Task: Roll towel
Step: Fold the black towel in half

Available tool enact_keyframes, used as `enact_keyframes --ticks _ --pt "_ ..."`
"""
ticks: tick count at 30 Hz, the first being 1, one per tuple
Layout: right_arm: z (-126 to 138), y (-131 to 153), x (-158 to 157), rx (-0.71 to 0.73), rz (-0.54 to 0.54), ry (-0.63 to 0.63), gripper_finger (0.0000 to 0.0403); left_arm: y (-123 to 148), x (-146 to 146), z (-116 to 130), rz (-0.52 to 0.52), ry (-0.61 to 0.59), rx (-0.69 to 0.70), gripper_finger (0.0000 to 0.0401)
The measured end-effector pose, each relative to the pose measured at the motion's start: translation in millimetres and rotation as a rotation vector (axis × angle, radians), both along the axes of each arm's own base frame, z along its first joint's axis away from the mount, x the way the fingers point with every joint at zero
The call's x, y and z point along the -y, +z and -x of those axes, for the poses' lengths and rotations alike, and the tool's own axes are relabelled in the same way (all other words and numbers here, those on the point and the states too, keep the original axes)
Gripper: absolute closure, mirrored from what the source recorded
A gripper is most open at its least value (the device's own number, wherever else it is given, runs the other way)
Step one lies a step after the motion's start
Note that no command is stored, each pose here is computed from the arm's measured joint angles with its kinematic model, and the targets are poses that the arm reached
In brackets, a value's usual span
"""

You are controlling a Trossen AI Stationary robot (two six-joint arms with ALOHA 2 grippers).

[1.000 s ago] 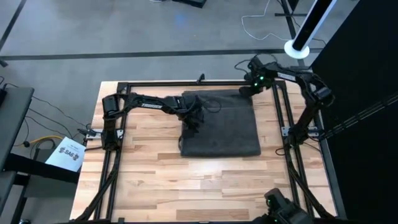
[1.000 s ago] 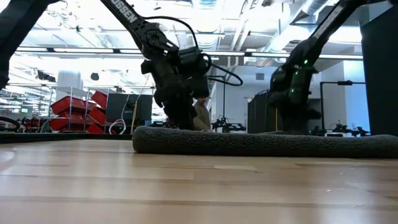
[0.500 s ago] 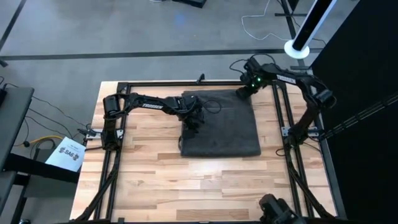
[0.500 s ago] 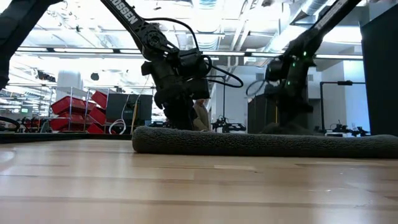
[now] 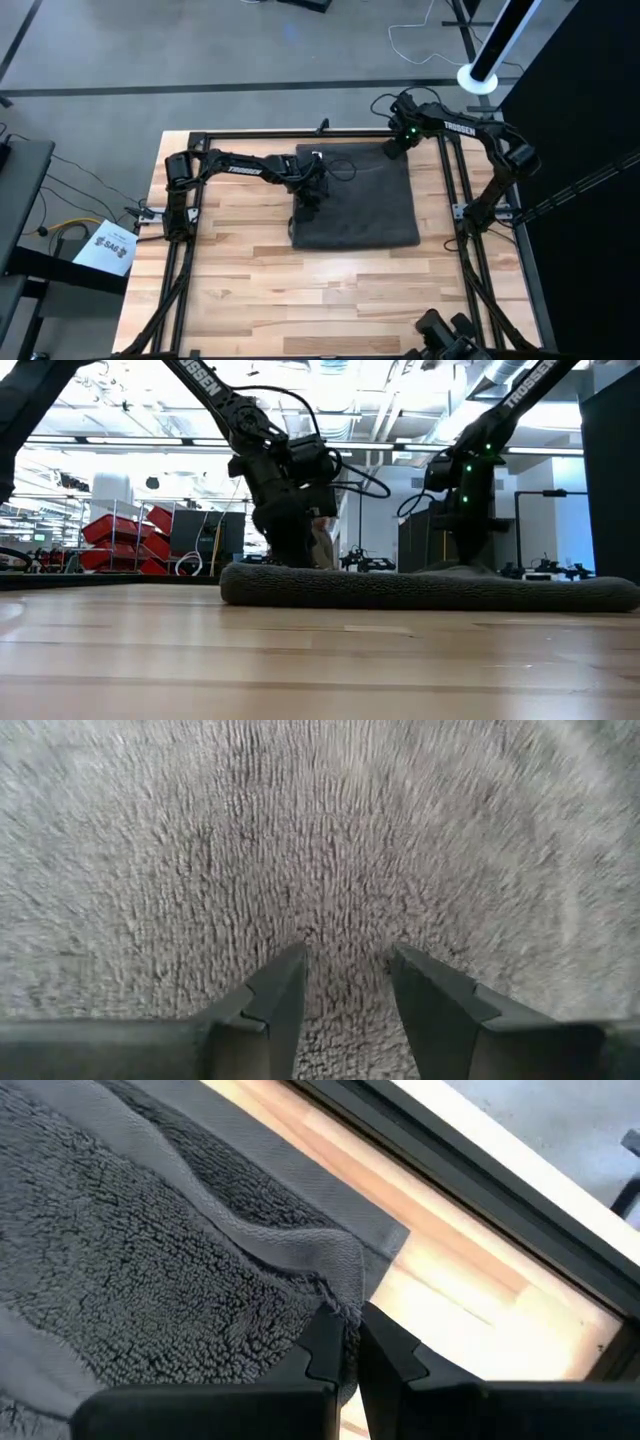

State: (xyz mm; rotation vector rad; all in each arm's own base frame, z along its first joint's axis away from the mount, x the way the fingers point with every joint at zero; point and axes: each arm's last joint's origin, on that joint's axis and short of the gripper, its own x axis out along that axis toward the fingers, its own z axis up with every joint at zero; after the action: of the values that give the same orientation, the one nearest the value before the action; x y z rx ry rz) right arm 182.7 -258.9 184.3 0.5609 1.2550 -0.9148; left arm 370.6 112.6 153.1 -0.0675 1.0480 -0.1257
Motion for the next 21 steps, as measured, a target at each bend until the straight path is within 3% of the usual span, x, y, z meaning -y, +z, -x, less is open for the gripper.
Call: enact_keyframes --ticks 6,13,21 --pt "-2 -13 5 -0.033 -0.006 -0.007 0.0395 25 -2 -3 -0.081 0.034 0.049 0.0267" --pt "-1 -28 13 -0.086 0.001 -0.034 0.0394 24 -4 0 -0.132 0.069 0.01 0.0267" --pt "2 -22 14 -0.141 0.063 -0.016 0.0318 23 -3 1 -0.117 0.102 -0.005 0.0267"
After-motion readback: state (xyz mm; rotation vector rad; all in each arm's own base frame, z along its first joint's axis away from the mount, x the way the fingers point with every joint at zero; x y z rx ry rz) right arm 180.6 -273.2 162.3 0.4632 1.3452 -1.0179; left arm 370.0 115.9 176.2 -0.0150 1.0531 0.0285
